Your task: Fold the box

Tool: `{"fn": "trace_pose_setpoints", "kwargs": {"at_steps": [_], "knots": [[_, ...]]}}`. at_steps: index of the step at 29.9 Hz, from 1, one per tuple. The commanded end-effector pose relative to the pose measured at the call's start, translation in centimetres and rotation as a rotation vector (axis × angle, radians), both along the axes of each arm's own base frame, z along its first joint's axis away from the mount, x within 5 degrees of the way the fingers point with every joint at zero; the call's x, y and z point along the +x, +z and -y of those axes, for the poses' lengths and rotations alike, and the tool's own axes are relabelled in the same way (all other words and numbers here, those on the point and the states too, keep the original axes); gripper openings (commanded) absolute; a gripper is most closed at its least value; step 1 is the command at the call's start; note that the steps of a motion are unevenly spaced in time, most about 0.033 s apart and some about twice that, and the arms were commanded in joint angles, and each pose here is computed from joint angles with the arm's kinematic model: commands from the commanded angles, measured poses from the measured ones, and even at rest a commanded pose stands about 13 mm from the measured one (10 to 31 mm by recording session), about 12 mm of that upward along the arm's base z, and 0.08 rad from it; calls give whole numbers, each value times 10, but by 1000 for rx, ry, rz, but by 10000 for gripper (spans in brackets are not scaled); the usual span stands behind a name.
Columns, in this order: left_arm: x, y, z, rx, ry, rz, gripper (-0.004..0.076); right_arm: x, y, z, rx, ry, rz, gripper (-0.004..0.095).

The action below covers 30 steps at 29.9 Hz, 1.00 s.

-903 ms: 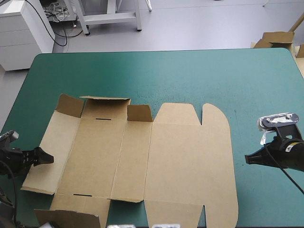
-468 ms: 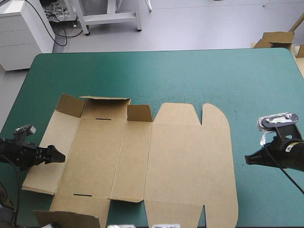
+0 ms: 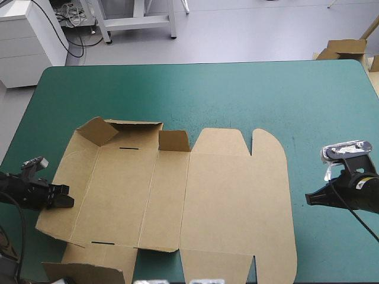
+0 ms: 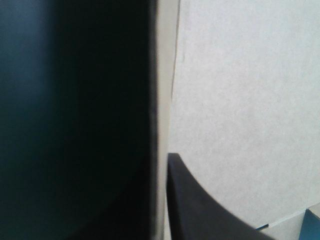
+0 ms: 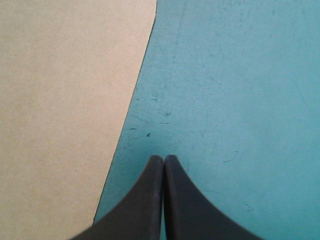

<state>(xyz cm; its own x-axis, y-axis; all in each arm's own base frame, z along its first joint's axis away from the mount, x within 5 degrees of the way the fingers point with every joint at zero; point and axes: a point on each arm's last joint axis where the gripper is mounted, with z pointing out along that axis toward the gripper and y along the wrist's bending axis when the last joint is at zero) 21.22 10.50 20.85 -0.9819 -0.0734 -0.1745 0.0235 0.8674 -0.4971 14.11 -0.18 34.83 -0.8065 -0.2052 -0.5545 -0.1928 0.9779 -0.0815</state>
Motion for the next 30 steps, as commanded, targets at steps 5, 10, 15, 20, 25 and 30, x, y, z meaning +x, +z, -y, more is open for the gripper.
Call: {"fn": "trace_pose_setpoints", "kwargs": {"at_steps": [5, 10, 15, 20, 25, 30], "knots": [[-2, 12, 5, -35, -18, 10, -8, 1, 10, 1, -8, 0, 74, -21], [-2, 12, 5, -34, -19, 9, -8, 1, 10, 1, -8, 0, 75, -21], [4, 16, 8, -41, -22, 31, -8, 1, 10, 1, -8, 0, 75, -21], [29, 41, 24, 63, -152, 81, -8, 1, 10, 1, -8, 0, 75, -21], [61, 82, 51, 256, -321, 172, -8, 1, 10, 0, -3, 1, 73, -21], [86, 129, 94, 506, -527, 344, -8, 1, 10, 0, -3, 1, 71, -21]]}}
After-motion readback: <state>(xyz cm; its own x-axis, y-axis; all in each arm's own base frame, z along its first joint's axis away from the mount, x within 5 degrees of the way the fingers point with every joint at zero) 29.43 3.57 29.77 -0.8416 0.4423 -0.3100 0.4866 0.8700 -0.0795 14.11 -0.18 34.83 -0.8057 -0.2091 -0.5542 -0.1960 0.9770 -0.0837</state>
